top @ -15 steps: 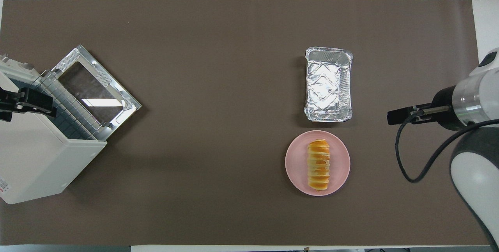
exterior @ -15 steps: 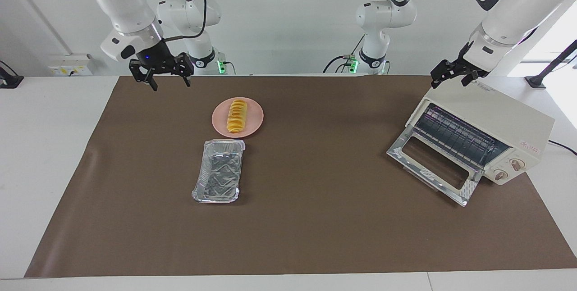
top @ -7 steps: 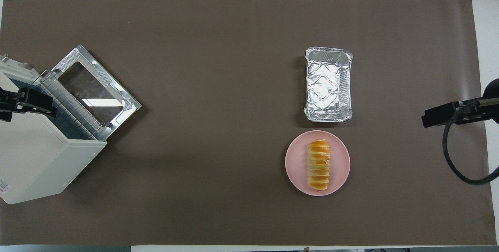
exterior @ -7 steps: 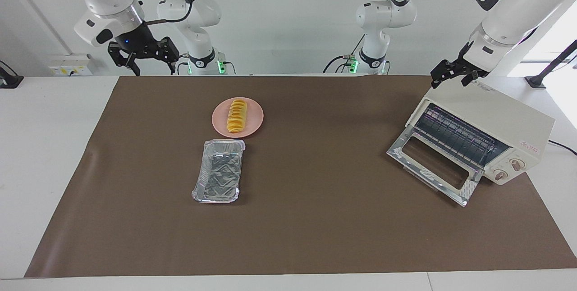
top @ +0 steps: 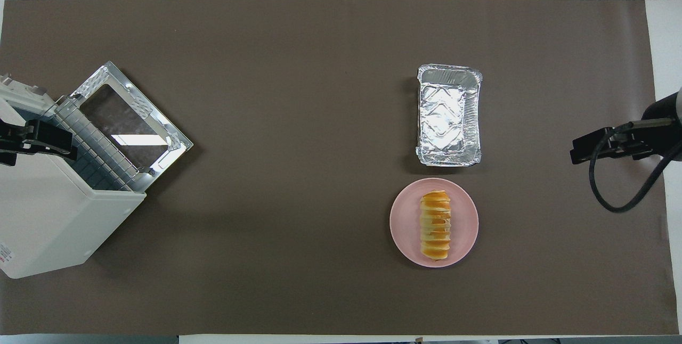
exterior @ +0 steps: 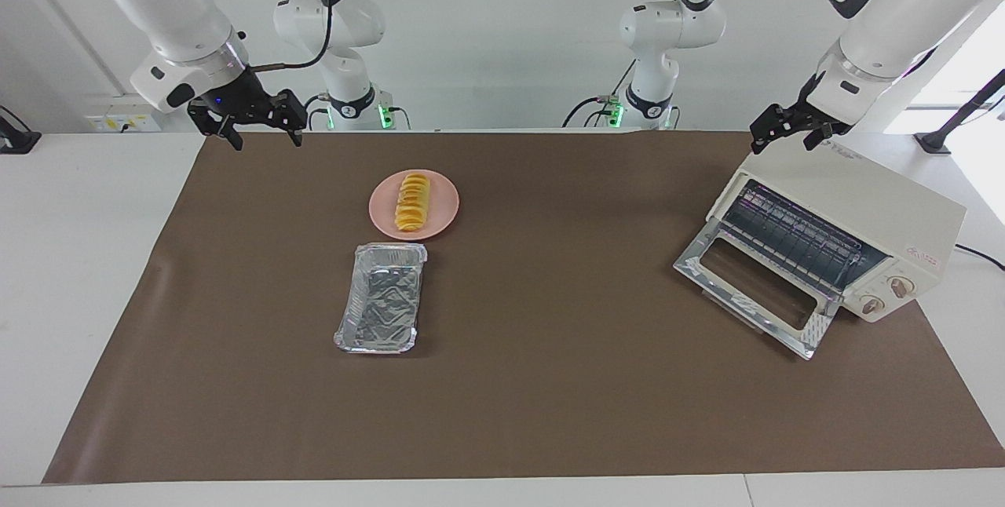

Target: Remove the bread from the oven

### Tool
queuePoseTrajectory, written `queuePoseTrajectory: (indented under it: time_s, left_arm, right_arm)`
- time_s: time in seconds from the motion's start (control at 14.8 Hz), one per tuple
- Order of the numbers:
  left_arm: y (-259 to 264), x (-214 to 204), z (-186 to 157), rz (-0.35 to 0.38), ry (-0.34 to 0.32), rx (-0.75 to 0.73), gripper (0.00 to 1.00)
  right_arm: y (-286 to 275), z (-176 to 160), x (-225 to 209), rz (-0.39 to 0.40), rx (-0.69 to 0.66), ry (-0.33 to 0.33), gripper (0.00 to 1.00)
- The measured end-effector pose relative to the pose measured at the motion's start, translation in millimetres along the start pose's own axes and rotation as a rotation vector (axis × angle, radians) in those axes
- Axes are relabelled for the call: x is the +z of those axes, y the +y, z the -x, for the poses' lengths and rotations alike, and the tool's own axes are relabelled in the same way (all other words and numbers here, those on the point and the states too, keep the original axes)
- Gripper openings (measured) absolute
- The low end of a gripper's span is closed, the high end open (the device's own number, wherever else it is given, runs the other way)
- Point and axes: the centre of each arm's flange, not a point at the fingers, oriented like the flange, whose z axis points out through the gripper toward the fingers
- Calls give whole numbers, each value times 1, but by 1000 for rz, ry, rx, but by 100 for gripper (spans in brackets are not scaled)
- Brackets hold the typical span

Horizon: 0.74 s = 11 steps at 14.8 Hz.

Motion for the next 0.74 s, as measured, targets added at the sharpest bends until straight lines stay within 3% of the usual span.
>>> queuePoseTrajectory:
  time_s: [0.34,0.74]
  left_arm:
    - [0,0,0,0,0,0,100]
    - [0,0,0,0,0,0,100]
  right_arm:
    - [0,0,-18,7,0,38,100]
    - [0,-2,-17,7,0,38,100]
